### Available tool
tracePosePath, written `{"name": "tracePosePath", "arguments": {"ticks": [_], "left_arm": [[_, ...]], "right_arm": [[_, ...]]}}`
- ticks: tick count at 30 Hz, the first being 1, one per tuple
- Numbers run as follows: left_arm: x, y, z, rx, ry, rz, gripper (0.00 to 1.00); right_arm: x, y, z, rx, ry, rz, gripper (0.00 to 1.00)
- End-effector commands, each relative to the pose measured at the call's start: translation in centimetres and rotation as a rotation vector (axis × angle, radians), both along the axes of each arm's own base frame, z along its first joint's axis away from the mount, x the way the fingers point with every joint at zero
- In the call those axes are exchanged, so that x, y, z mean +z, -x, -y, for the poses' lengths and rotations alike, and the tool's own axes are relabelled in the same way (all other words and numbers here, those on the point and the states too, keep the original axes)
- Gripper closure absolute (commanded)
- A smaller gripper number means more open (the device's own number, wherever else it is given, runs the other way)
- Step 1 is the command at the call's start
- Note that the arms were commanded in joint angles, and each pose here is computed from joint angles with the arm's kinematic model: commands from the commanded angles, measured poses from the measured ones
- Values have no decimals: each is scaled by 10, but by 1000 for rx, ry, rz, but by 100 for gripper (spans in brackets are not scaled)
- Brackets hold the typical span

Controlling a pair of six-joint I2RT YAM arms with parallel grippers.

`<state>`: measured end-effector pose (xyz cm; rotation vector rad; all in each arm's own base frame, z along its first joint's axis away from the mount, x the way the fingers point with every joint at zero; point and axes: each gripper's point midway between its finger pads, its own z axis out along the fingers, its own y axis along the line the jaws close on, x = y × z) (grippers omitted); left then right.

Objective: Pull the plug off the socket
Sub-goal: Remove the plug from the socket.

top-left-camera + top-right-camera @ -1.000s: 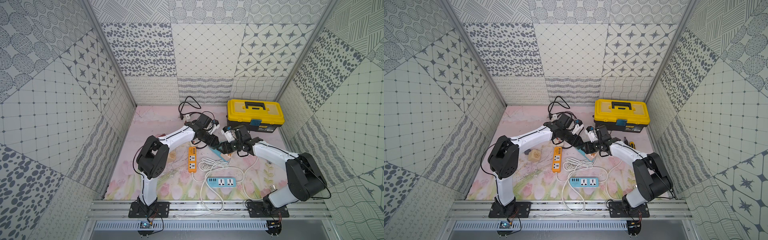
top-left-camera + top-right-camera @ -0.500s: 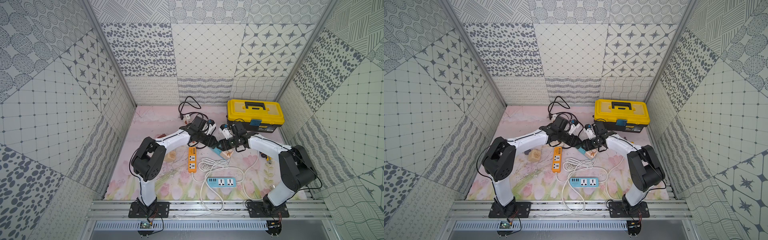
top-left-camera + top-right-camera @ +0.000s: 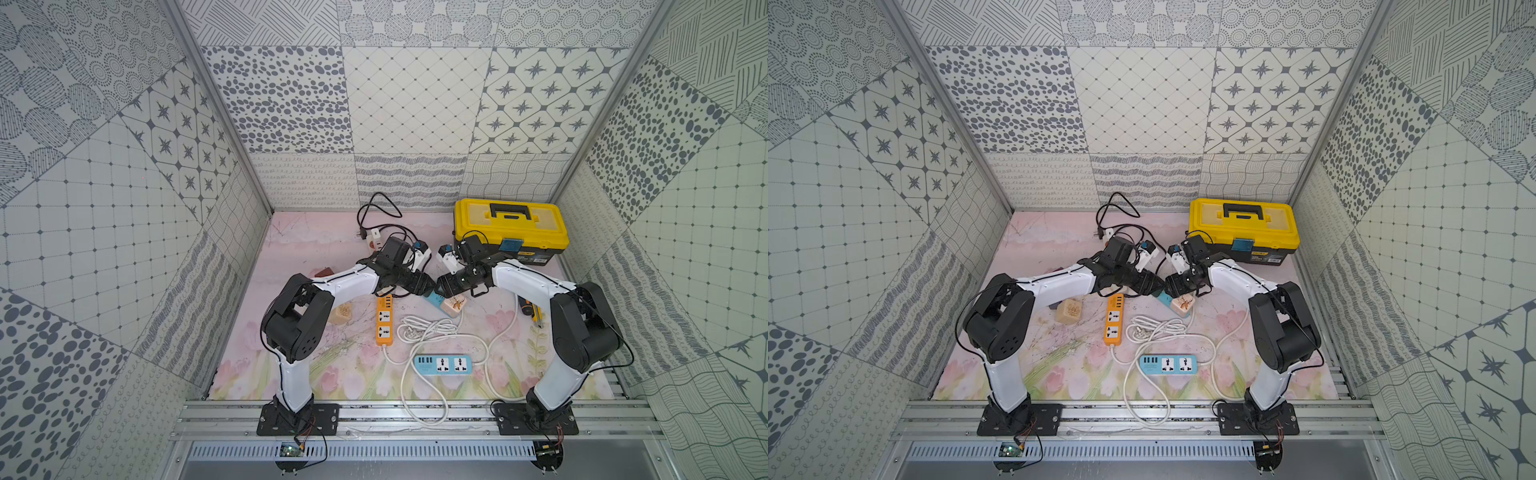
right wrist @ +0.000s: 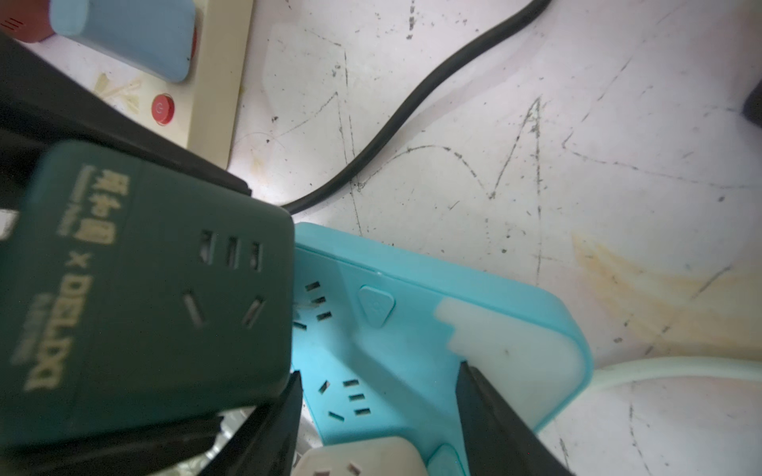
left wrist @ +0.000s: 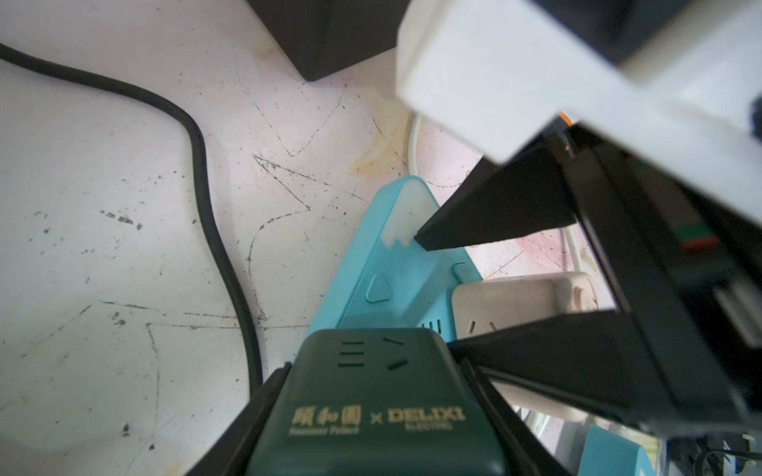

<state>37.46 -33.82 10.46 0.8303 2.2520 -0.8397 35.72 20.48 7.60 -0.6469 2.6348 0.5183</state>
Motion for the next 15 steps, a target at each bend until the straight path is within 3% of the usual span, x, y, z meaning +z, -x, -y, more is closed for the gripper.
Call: {"name": "tracePosePath", "arguments": {"ticks": [1, 4, 15], "left_arm": [[61, 27, 37, -313, 254, 294, 80], [53, 34, 37, -348, 237, 347, 80], [56, 39, 45, -416, 190, 448, 80]], "right_arm": [[-15, -6, 5, -20, -61, -58, 34], [6, -15, 6, -45, -174, -47, 31], [-28, -2, 6, 60, -21, -180, 22]]}}
